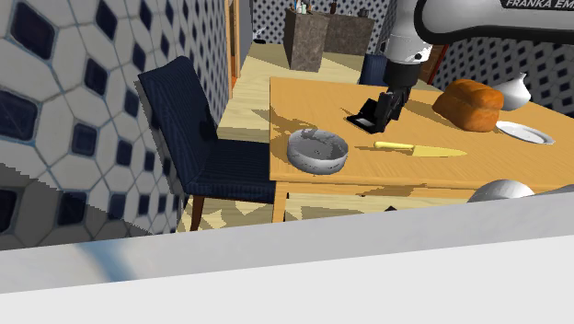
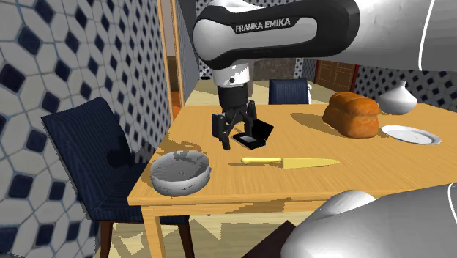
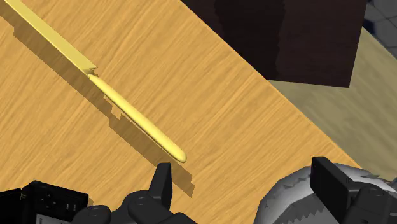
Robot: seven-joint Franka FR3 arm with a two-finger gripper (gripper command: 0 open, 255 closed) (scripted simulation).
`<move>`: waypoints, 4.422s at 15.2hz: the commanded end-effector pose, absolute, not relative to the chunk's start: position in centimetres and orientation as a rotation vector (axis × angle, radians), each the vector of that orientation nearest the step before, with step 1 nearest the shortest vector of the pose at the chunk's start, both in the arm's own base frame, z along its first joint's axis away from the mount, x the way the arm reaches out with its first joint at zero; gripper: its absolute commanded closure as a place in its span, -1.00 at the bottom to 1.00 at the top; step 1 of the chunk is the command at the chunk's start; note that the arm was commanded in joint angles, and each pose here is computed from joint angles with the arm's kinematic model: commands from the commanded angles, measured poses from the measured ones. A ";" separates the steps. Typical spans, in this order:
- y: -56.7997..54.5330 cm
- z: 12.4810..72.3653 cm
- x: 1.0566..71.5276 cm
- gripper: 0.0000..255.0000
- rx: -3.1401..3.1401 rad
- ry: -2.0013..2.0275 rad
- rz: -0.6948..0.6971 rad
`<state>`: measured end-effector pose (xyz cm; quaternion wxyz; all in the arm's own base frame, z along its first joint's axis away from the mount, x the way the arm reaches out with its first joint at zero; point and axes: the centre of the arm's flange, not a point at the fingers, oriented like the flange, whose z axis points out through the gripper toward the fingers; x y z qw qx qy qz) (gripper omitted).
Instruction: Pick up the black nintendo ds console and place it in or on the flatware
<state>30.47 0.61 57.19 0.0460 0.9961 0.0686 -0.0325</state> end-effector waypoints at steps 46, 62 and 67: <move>-37.1 47.5 50.4 1.00 3.692 -0.118 -0.272; -37.1 51.7 50.4 1.00 3.692 -0.118 -0.272; -37.1 54.3 50.4 1.00 3.692 -0.118 -0.272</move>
